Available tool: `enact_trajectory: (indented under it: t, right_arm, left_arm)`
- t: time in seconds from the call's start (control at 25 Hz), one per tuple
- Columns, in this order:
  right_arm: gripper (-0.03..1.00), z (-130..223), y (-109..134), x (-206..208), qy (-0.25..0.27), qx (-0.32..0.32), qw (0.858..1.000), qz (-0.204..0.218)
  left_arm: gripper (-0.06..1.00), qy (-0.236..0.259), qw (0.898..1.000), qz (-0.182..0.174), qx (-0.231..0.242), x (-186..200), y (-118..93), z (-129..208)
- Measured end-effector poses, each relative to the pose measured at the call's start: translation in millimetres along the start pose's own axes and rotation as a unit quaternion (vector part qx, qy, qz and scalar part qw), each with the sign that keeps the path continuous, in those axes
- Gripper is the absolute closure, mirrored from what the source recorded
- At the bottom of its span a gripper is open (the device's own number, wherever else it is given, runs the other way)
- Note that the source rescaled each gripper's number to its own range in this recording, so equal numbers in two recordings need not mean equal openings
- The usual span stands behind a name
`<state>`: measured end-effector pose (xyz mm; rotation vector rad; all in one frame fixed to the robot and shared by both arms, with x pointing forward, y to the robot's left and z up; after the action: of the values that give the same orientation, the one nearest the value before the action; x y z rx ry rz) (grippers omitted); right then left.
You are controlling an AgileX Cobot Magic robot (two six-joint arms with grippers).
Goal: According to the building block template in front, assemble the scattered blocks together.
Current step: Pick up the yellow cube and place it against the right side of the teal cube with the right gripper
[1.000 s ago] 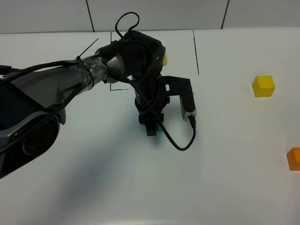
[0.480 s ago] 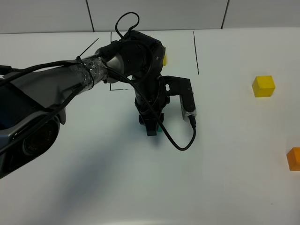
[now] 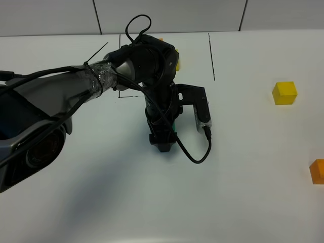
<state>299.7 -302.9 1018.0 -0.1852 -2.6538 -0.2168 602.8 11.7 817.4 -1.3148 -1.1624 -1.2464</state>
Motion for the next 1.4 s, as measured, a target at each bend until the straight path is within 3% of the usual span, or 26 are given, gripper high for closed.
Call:
enact_trajectory:
  t: [0.16, 0.44, 0.6, 0.72, 0.92, 1.16, 1.28, 1.4]
  right_arm:
    - [0.28, 0.0, 0.0, 0.0, 0.000, 0.000, 1.000, 0.000]
    - [0.28, 0.0, 0.0, 0.0, 0.000, -0.001, 1.000, 0.000]
    - [0.28, 0.0, 0.0, 0.0, 0.000, -0.002, 1.000, 0.000]
    - [0.28, 0.0, 0.0, 0.0, 0.000, -0.002, 1.000, 0.000]
    - [0.28, 0.0, 0.0, 0.0, 0.000, -0.002, 1.000, 0.000]
    - [0.28, 0.0, 0.0, 0.0, 0.000, -0.002, 1.000, 0.000]
    - [0.28, 0.0, 0.0, 0.0, 0.000, -0.002, 1.000, 0.000]
    - [0.28, 0.0, 0.0, 0.0, 0.000, -0.002, 1.000, 0.000]
  left_arm:
    - [-0.05, -0.010, 1.000, -0.015, 0.019, 23.3, 0.2, -1.5]
    - [-0.06, -0.047, 0.995, -0.052, 0.076, 74.4, -0.1, -6.0]
    - [-0.04, -0.054, 0.986, -0.069, 0.142, 93.4, 4.2, 3.2]
    - [-0.03, -0.041, 0.975, -0.076, 0.207, 103.4, 11.7, 26.7]
    - [0.01, -0.024, 0.947, -0.072, 0.313, 121.3, 22.2, 79.9]
    - [0.04, -0.050, 0.923, -0.050, 0.379, 136.0, 18.2, 116.9]
    - [0.06, -0.052, 0.914, -0.060, 0.398, 140.4, 7.8, 139.4]
    - [0.07, -0.070, 0.892, -0.087, 0.438, 148.0, -1.3, 167.2]
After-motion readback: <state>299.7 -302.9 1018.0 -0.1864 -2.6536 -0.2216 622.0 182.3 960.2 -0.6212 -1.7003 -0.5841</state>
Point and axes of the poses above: a point on each arm's last joint axis where the gripper is mounted, x pointing back along that axis away from the gripper, y along the wrist's bending axis when the last joint is at zero, z = x × y, the point moved 8 cm from there along -x, pointing out along that axis toward the gripper, and after that the axes turned 6 degrees about -x, right-handed, at the moved point
